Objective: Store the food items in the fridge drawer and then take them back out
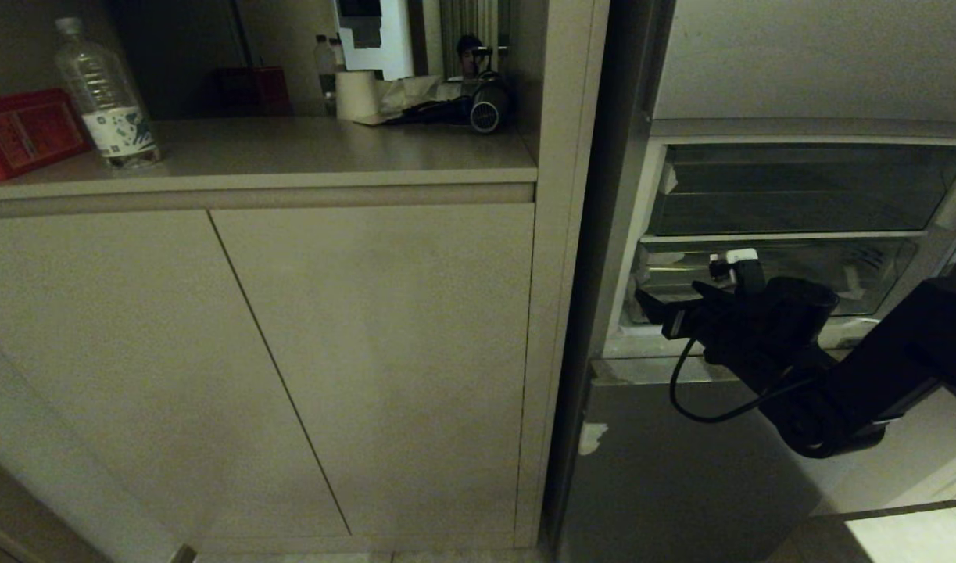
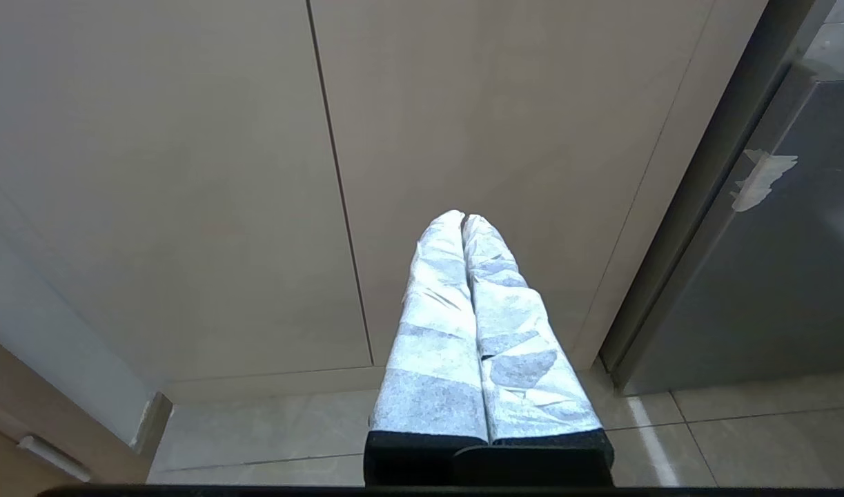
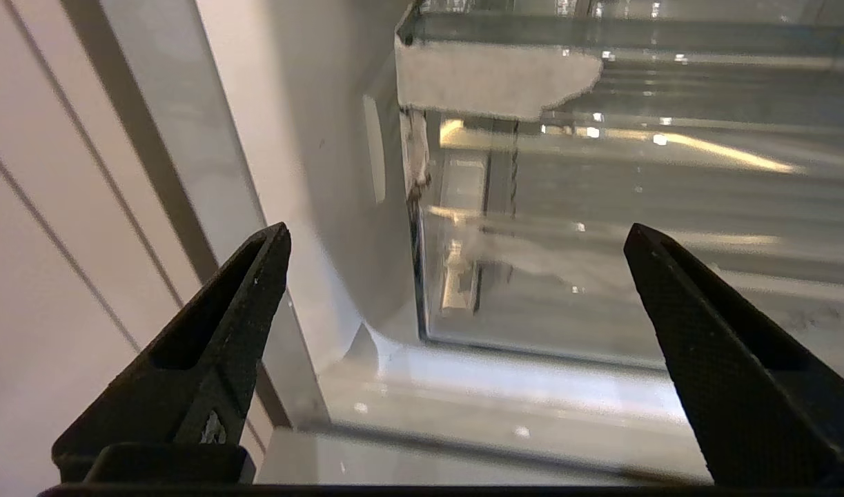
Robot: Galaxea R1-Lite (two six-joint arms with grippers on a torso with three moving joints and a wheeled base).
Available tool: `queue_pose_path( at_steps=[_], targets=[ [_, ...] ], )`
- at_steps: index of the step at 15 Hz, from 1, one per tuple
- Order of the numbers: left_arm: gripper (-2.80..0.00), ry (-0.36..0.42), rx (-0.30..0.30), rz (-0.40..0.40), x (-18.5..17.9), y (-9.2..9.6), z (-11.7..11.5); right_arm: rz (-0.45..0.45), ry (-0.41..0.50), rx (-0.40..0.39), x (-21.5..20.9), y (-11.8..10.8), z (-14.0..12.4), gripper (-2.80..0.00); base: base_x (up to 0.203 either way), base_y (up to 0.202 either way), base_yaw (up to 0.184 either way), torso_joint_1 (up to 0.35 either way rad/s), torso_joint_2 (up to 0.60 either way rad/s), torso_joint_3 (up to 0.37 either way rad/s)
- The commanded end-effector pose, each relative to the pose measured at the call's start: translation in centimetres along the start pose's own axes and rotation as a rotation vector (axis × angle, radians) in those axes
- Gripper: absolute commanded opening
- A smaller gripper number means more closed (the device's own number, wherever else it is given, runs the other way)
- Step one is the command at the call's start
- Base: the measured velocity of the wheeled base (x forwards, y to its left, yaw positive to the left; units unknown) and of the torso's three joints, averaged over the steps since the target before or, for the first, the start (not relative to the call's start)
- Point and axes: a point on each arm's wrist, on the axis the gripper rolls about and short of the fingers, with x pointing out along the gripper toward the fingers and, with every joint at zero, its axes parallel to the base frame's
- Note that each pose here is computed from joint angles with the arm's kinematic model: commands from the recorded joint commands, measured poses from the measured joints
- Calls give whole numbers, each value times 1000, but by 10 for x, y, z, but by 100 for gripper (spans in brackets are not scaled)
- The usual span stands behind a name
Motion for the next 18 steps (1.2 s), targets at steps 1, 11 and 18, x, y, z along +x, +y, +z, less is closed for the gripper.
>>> queue_pose_path(
  at_steps=[1,11,18],
  targets=[
    [-280,1,0,1,0,0,0,0,-17,0,5,-1,0,0,0,0,0,0,0,0],
    [-280,2,0,1,0,0,0,2,-54,4,17,-1,2,0,0,0,0,0,0,0],
    [-280,1,0,1,0,0,0,-10,-78,3,28,-2,2,0,0,0,0,0,0,0]
  ],
)
